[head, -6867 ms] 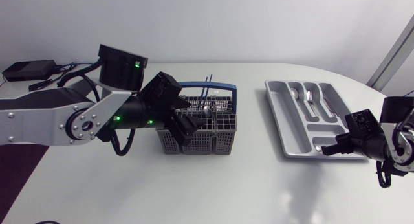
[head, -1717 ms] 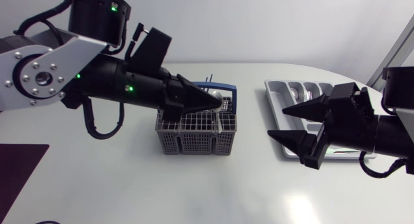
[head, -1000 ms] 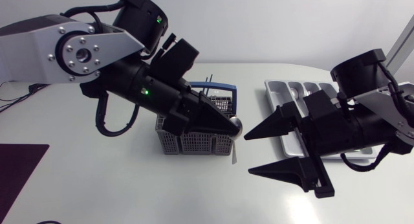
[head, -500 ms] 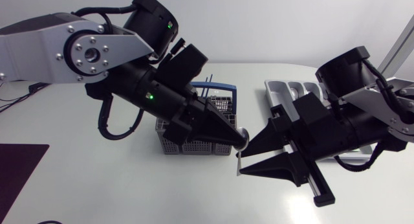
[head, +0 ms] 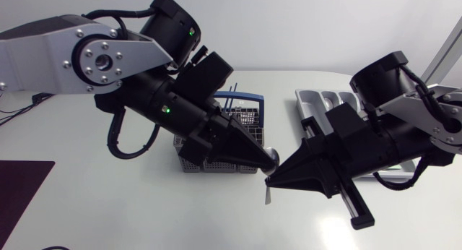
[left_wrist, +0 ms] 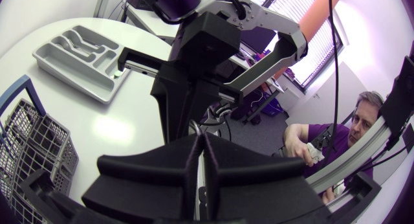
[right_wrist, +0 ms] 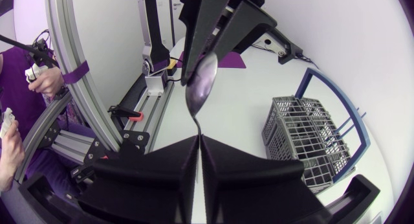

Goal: Unload the cutlery basket into the drawer organizer.

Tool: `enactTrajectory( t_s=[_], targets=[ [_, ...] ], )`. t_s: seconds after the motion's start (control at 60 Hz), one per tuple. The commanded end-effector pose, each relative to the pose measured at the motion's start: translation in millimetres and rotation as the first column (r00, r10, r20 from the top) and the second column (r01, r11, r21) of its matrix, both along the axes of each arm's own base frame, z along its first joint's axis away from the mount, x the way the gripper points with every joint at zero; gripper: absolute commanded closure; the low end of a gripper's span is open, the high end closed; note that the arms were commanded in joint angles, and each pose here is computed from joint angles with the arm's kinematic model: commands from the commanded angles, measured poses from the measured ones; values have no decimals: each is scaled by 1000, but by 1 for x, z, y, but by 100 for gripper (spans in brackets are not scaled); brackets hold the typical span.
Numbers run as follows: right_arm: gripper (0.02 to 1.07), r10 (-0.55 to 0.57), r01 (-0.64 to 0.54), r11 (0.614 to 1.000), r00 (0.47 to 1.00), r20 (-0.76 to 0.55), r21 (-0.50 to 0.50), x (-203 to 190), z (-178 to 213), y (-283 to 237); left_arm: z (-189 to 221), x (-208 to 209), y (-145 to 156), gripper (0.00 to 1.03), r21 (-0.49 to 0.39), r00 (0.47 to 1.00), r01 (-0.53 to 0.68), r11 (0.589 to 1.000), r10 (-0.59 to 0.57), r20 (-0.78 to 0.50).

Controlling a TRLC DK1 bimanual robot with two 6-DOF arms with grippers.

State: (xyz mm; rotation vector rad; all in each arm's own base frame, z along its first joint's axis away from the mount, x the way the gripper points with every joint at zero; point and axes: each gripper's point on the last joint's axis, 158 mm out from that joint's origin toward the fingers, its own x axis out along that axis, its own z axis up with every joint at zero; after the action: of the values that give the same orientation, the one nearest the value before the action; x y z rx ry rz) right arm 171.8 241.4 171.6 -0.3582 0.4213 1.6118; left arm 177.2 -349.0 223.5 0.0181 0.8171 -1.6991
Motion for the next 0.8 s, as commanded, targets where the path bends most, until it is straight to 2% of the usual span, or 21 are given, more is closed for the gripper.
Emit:
enactTrajectory(
  t_s=[0.0,0.033,0.05,0.083,0.133,0.15,0.267,0.333,0.367,0.5,0.6,0.783],
  targets=[
    [101,24,-24,1000,1000,-18,-9,-5,-3,0,11,16,-1,75,-29,999,-16,999,17,46],
    [101,21,-21,1000,1000,-22,-12,-5,-4,-1,13,19,-1,55,-31,999,-24,999,26,46],
    [101,18,-18,1000,1000,-24,-16,-5,-5,-2,13,20,0,50,-32,998,-27,999,29,47],
    [101,10,-10,1000,1000,-24,-20,-3,-6,-3,17,25,2,33,-38,998,-41,998,43,53],
    [101,-5,4,1000,1000,-25,-29,-1,-9,-7,21,31,4,20,-44,996,-59,997,61,58],
    [101,-10,9,999,1000,-25,-32,0,-9,-9,22,33,5,18,-45,996,-67,997,69,57],
    [101,-82,82,995,996,-17,-49,15,-15,-29,22,58,13,11,-43,986,-157,987,159,56],
    [101,-148,148,987,989,2,-62,30,-18,-46,20,77,18,11,-36,968,-239,970,241,72],
    [101,-191,192,979,981,14,-75,39,-21,-58,17,91,24,11,-33,949,-299,954,301,88],
    [101,-348,354,927,935,68,-125,72,-34,-106,5,111,39,11,0,913,-394,919,392,117],
    [101,-484,504,846,863,147,-173,102,-50,-154,-9,128,53,11,45,875,-471,881,460,150],
    [101,-614,691,671,721,320,-269,131,-88,-235,-25,149,73,11,96,822,-560,823,537,190]
  ],
)
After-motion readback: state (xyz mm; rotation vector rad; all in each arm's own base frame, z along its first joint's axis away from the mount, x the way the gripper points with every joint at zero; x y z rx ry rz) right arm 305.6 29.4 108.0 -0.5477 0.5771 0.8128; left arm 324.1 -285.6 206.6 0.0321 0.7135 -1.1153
